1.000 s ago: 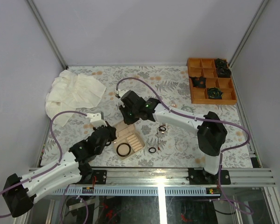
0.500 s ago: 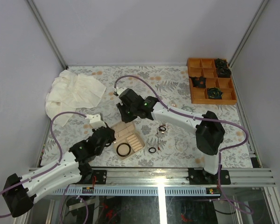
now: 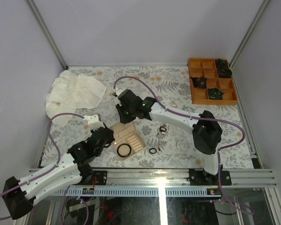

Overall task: Organize the mixed jewelry
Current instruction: Place the jewelry in the jewelry box.

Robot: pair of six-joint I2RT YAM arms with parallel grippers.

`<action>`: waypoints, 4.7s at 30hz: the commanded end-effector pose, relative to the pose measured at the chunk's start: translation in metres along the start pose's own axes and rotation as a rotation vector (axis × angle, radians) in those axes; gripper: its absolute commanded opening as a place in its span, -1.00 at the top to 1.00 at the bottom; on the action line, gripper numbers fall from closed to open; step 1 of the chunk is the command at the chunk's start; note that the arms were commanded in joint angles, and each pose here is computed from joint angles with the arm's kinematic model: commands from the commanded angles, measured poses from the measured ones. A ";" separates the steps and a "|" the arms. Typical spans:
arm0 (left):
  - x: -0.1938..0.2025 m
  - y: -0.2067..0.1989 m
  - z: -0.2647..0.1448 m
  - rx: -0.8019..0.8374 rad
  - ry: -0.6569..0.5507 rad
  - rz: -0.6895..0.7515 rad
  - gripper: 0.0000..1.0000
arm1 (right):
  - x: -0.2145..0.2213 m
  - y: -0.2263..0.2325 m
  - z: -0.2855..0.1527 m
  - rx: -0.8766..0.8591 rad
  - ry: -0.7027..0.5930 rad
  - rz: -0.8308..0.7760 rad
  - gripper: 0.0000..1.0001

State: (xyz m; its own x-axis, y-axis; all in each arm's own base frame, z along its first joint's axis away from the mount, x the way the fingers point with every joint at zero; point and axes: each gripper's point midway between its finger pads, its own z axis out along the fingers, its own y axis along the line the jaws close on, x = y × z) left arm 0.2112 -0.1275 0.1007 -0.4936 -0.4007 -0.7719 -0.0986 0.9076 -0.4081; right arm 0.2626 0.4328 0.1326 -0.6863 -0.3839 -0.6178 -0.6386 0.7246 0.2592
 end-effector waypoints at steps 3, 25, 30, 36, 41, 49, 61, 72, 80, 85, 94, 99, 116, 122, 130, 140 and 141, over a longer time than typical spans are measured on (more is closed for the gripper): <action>-0.017 -0.003 0.000 -0.023 -0.053 -0.032 1.00 | -0.028 0.015 -0.004 -0.056 -0.068 0.021 0.67; -0.027 -0.001 0.005 -0.074 -0.095 -0.021 1.00 | -0.039 0.014 -0.013 -0.043 -0.108 0.001 0.67; -0.029 -0.004 0.005 -0.072 -0.094 -0.018 1.00 | -0.041 0.014 -0.013 -0.038 -0.107 -0.009 0.68; -0.027 -0.003 0.005 -0.070 -0.090 -0.021 1.00 | -0.047 0.013 -0.017 -0.030 -0.122 -0.019 0.68; -0.027 -0.005 0.005 -0.065 -0.090 -0.024 1.00 | -0.050 0.010 -0.019 -0.009 -0.124 -0.035 0.67; -0.022 -0.008 0.010 -0.058 -0.072 -0.016 1.00 | -0.046 0.007 -0.013 0.006 -0.109 -0.047 0.67; -0.017 -0.008 0.014 -0.063 -0.062 -0.009 1.00 | -0.042 0.006 -0.005 0.003 -0.090 -0.055 0.67; -0.012 -0.008 0.018 -0.066 -0.054 -0.004 1.00 | -0.040 0.015 -0.007 -0.054 -0.097 -0.089 0.67; -0.011 -0.010 0.021 -0.068 -0.051 -0.003 1.00 | -0.039 0.019 -0.008 -0.068 -0.100 -0.101 0.67; -0.012 -0.010 0.023 -0.074 -0.056 -0.001 0.99 | -0.040 0.019 -0.009 -0.067 -0.105 -0.103 0.67; -0.030 -0.020 0.010 -0.029 -0.083 -0.023 0.99 | -0.053 0.023 -0.032 -0.073 -0.146 -0.110 0.67; -0.045 -0.029 -0.001 0.005 -0.101 -0.036 0.99 | -0.065 0.029 -0.052 -0.088 -0.179 -0.112 0.67; -0.100 -0.049 -0.032 0.061 -0.199 -0.031 1.00 | -0.107 0.040 -0.101 -0.081 -0.265 -0.153 0.67; -0.120 -0.058 -0.044 0.087 -0.231 -0.030 0.99 | -0.117 0.044 -0.116 -0.085 -0.292 -0.156 0.67; -0.138 -0.068 -0.053 0.110 -0.263 -0.025 0.99 | -0.129 0.048 -0.128 -0.091 -0.321 -0.156 0.66; -0.150 -0.075 -0.058 0.124 -0.290 -0.025 0.99 | -0.141 0.051 -0.135 -0.093 -0.348 -0.166 0.66; -0.151 -0.075 -0.058 0.125 -0.294 -0.027 0.99 | -0.142 0.051 -0.135 -0.093 -0.350 -0.167 0.66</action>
State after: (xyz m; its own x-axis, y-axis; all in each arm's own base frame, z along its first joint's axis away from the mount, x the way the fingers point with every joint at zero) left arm 0.2388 -0.1322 0.2547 -0.2748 -0.4459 -0.8519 0.0054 0.8853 -0.4651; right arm 0.2779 0.4495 0.2965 -0.4798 -0.3089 -0.8212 -0.7601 0.6138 0.2133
